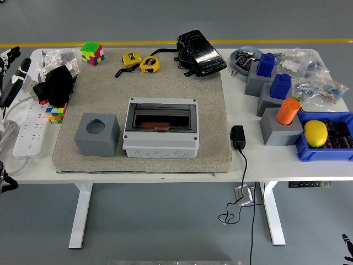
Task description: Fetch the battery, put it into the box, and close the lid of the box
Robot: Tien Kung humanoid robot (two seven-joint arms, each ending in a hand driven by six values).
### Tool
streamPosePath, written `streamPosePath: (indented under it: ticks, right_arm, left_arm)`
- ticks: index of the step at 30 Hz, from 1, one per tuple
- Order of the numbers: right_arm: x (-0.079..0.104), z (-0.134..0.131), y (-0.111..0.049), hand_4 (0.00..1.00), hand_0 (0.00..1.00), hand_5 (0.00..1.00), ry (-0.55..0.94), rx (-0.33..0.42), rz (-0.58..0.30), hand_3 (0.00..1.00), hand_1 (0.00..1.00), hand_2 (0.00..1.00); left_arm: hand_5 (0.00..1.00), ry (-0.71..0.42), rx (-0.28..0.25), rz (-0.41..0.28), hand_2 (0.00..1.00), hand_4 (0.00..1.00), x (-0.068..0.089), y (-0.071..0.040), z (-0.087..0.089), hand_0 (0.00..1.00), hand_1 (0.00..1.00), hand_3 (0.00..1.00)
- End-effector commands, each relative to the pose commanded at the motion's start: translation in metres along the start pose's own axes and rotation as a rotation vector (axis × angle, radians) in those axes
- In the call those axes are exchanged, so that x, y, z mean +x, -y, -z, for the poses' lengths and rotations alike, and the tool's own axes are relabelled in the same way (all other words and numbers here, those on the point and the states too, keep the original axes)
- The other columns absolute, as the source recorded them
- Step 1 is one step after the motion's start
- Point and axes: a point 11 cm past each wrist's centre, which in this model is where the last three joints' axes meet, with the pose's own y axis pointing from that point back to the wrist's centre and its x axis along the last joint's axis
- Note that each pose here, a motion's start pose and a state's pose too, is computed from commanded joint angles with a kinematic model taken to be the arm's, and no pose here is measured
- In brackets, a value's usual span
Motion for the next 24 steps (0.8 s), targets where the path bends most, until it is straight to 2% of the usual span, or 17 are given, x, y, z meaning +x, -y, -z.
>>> streamPosePath:
  ticks: [1,2,24]
  right_arm:
    - [0.0,-0.0002,0.0,0.998,0.849,0.998,0.0,0.0,0.0,0.803,0.812,0.773]
    - [0.0001,-0.0004,0.0,0.998,0.849,0.998,0.0,-0.001,0.0,0.802,0.812,0.773]
    - [-0.0012,0.0002,-0.0001,0.998,0.849,0.998,0.004,0.0,0.002,0.803,0.812,0.773]
  left_arm:
    - [0.992,-0.002,0.001,-0.001,0.864,0.998,-0.0003,-0.0002,0.0003,0.903,0.906,0.865]
    - [0.993,-0.003,0.002,0.0,0.854,0.998,-0.0006,-0.0005,0.0006,0.85,0.896,0.853]
    - [0.992,0.004,0.001,-0.009,0.844,0.998,-0.0009,-0.0007,-0.0001,0.862,0.887,0.849]
